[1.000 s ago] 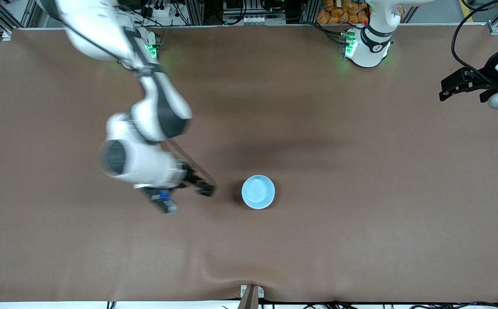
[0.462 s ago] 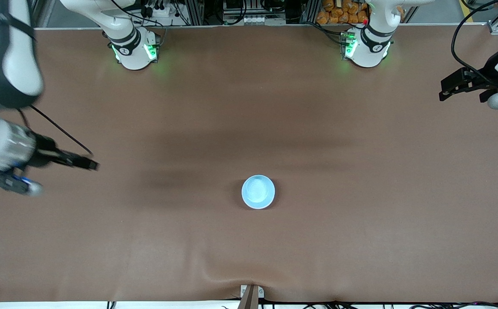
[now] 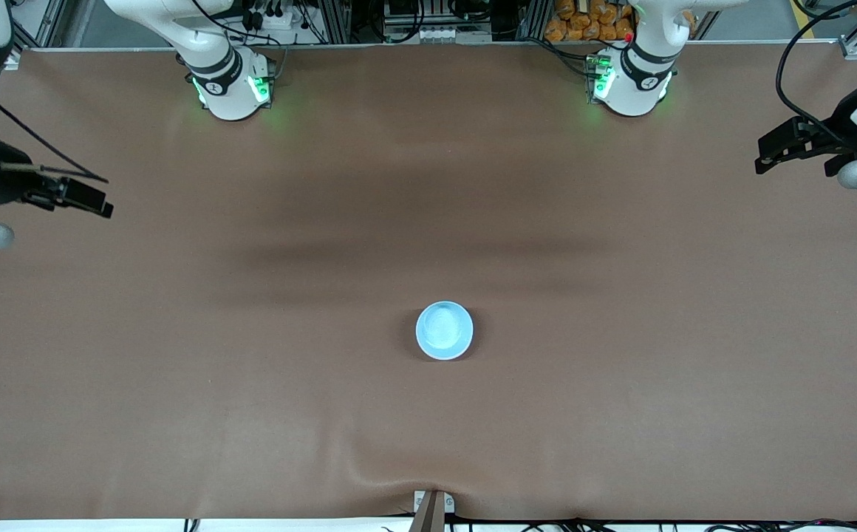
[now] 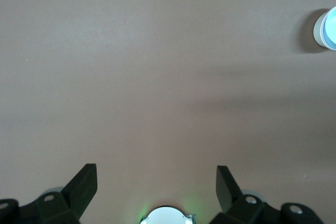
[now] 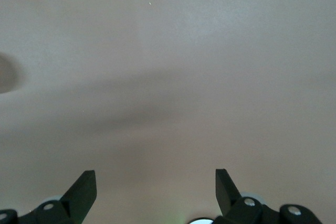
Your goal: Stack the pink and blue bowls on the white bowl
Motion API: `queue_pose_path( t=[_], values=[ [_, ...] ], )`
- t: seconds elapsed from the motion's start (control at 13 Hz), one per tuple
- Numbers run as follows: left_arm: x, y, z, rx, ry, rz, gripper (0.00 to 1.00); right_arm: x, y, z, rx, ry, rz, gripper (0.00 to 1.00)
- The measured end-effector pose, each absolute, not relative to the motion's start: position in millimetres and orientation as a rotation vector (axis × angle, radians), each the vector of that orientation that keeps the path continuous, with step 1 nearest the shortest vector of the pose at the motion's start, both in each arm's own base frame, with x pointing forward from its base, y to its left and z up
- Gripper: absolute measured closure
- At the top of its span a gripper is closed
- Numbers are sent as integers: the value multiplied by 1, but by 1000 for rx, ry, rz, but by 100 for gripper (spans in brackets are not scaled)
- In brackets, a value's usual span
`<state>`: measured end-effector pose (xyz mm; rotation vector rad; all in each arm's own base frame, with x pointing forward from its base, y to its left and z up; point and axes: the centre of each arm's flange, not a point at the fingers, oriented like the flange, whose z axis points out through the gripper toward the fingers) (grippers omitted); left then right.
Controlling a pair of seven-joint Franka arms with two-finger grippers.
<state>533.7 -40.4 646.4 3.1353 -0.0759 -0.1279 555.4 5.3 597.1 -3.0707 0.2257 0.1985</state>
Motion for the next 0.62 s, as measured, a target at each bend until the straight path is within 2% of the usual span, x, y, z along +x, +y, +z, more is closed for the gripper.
queue_pose_path(
  t=[0.62],
  values=[
    [534,-41,646,3135,-78,-128,0,552,-4,601,-3094,167,192,0]
  ],
)
